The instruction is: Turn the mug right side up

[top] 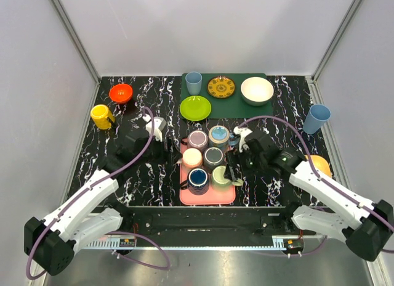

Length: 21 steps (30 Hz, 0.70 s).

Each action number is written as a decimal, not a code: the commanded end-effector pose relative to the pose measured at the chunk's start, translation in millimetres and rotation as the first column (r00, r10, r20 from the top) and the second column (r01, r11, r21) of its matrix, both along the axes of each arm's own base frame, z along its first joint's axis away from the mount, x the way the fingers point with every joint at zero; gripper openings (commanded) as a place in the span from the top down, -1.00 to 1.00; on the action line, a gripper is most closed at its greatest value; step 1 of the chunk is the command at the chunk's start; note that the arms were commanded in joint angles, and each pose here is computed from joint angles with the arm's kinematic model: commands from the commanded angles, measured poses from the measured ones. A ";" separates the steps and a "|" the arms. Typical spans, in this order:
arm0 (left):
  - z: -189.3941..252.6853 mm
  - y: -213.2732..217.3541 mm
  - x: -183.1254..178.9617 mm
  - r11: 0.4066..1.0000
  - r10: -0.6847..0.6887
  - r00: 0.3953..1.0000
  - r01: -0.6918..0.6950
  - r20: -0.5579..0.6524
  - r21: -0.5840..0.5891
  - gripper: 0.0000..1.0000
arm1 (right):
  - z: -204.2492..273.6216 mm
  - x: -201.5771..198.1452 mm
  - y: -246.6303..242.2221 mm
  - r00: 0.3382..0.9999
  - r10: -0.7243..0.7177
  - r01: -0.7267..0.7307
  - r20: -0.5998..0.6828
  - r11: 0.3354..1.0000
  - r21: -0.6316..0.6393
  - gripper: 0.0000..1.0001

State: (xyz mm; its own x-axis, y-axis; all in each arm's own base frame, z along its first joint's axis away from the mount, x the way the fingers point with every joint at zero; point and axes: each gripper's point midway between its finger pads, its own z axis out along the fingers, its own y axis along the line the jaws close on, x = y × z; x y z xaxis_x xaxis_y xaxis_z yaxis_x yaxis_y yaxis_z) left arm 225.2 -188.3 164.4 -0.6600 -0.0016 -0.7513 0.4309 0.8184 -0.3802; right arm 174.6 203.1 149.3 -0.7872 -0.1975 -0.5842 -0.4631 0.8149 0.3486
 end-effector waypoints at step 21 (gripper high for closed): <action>-40.0 0.6 -32.3 0.965 0.179 0.974 -0.201 -0.136 -0.168 -0.42 | -24.4 1.8 -13.2 0.948 -0.318 0.317 -0.007 0.943 0.097 -0.72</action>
